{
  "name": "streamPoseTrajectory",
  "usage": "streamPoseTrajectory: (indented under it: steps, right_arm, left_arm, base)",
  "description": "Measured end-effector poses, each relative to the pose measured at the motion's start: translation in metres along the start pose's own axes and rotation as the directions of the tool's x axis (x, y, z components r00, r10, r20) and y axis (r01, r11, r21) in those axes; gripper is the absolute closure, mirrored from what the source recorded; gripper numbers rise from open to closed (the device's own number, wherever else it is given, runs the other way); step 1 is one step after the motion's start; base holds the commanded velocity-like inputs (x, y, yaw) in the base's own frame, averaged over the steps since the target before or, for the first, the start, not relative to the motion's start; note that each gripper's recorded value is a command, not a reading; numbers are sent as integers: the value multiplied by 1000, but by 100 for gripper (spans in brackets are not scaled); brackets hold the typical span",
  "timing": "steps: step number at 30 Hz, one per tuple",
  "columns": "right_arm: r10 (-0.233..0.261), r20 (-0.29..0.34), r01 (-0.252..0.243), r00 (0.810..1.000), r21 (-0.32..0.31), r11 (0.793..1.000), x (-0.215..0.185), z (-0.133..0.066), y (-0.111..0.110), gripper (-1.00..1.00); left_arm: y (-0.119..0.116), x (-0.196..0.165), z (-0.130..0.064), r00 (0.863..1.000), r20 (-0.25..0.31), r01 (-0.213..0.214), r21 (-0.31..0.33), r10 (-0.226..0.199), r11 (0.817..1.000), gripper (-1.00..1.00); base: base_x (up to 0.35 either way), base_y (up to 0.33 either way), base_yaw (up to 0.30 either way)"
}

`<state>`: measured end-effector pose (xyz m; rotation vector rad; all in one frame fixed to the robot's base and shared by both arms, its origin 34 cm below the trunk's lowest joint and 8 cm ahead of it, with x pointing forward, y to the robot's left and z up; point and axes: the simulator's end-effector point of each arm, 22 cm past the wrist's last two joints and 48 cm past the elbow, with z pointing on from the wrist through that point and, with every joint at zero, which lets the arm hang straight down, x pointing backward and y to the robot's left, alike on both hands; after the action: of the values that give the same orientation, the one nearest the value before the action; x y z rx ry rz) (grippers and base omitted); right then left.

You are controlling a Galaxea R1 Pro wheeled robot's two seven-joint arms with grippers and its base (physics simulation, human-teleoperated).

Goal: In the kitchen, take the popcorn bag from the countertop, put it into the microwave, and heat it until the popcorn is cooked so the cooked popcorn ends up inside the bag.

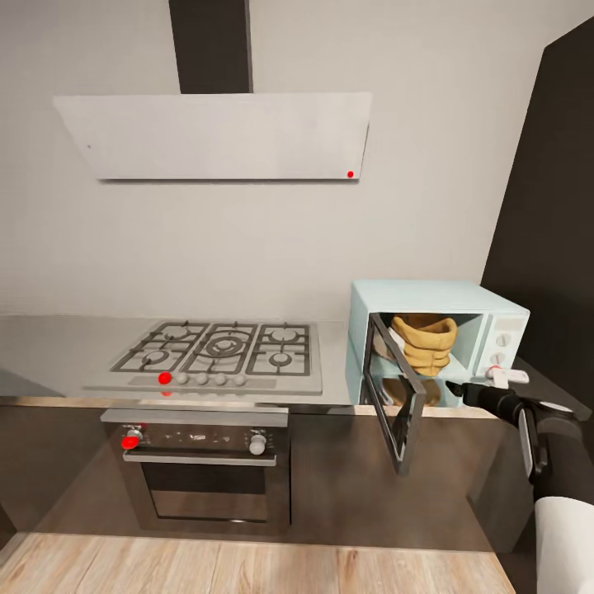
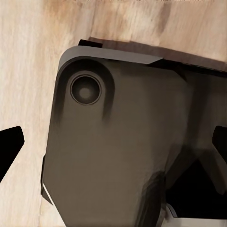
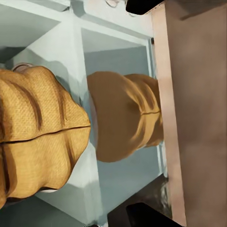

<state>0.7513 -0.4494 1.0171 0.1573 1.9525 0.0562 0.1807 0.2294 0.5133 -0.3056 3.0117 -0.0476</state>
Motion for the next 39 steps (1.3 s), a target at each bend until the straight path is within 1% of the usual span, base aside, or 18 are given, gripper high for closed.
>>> streamPoseTrajectory:
  steps: [3,4,7,11,12,16,19,35,39]
  right_arm:
    - [-14,38,14,999,-9,1000,-7,1,5,-100]
    - [-14,53,15,999,-22,1000,-8,3,12,-100]
    - [-22,130,31,991,-69,997,-17,8,44,-100]
    - [-33,182,50,983,-89,995,-23,10,61,-100]
    - [-33,184,51,982,-91,995,-23,10,62,-100]
    - [-29,148,44,988,-97,994,-7,17,64,-100]
    - [-30,143,43,989,-92,995,-5,17,63,-100]
    - [-24,145,38,989,-94,995,-5,17,63,-100]
    - [-30,160,46,987,-95,994,-8,17,63,-100]
  left_arm:
    - [0,0,0,1000,0,0,0,0,1000,-100]
    - [0,0,0,1000,0,0,0,0,1000,-100]
    - [0,0,0,1000,0,0,1,0,1000,-100]
    - [0,0,0,1000,0,0,1,0,1000,-100]
    - [0,0,0,1000,0,0,1,0,1000,-100]
    - [0,0,0,1000,0,-2,0,2,1000,-100]
    - [1,0,0,1000,0,-4,0,4,1000,-100]
    - [2,0,0,1000,0,-3,-1,3,1000,-100]
    - [2,0,0,1000,0,-2,-1,2,1000,-100]
  base:
    - [0,0,0]
    - [0,0,0]
    - [0,0,0]
    - [0,0,0]
    - [0,0,0]
    - [103,0,0]
    - [234,0,0]
    - [248,0,0]
    - [240,0,0]
